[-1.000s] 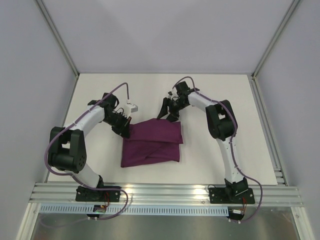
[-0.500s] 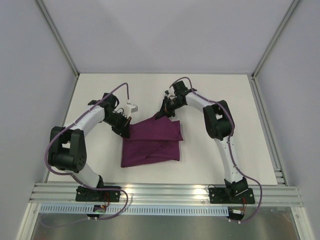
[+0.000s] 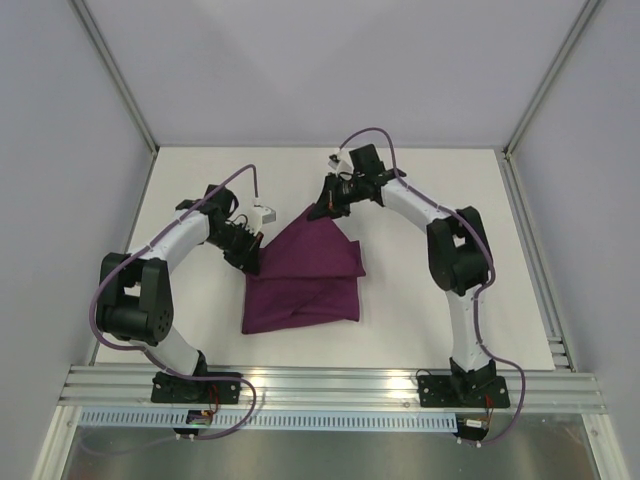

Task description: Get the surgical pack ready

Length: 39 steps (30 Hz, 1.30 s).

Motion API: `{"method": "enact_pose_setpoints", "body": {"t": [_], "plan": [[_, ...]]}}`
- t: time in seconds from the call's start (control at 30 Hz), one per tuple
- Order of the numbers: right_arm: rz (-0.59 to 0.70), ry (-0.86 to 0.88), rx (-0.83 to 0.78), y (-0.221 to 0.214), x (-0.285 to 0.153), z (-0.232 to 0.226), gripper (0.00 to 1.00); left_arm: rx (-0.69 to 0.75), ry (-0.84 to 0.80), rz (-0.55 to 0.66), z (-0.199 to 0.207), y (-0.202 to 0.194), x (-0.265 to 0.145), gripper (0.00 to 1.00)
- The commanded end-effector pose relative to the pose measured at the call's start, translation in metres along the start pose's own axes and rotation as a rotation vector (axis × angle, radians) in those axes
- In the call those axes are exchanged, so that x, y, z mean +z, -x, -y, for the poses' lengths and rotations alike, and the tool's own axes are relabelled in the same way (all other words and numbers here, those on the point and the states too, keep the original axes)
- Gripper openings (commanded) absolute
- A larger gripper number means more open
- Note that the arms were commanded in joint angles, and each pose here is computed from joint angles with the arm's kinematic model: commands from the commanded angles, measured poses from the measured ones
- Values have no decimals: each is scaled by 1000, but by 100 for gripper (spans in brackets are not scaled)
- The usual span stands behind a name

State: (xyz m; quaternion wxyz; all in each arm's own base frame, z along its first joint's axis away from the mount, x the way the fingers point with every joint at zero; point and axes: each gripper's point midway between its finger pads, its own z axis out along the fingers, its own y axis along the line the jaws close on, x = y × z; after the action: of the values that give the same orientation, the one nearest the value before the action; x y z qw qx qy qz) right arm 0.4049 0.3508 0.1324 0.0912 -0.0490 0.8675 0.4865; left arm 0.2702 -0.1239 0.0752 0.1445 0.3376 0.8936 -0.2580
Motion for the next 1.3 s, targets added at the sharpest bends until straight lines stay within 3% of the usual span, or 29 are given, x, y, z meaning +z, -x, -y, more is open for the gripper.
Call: {"method": "enact_pose_setpoints", "body": {"t": [0.0, 0.07, 0.13, 0.3, 0.4, 0.6, 0.77, 0.87, 1.07, 1.17, 1.2, 1.27], "plan": [[67, 51, -151, 1, -26, -39, 0, -6, 36, -18, -5, 0, -11, 15], [42, 74, -186, -18, -27, -42, 0, -19, 10, -24, 3, -2, -14, 19], [18, 125, -248, -39, -36, -63, 1, -14, -7, -12, 10, 2, -20, 28], [-116, 183, -331, -113, -40, -67, 1, 16, 10, 2, 25, 3, -45, 60], [-170, 206, -348, -148, -44, -66, 0, 46, 16, 9, 39, 3, -67, 70], [-269, 230, -423, -212, -42, -64, 1, 98, 53, 20, 61, -6, -98, 74], [-340, 201, -482, -259, -37, -52, 11, 53, 120, 13, 51, -19, -91, 75], [-364, 133, -473, -278, -29, -33, 20, -1, 153, 0, 42, -22, -86, 75], [-298, 59, -515, -290, -23, -23, 74, -55, 191, 17, 34, -19, -81, 79], [-181, 36, -570, -283, -32, -36, 78, -78, 232, 33, 29, -21, -81, 81], [-114, -18, -574, -274, -33, -30, 86, -83, 254, 31, 26, -23, -82, 81], [51, -87, -547, -252, -50, -36, 89, -78, 287, 47, 26, -25, -87, 81]]}}
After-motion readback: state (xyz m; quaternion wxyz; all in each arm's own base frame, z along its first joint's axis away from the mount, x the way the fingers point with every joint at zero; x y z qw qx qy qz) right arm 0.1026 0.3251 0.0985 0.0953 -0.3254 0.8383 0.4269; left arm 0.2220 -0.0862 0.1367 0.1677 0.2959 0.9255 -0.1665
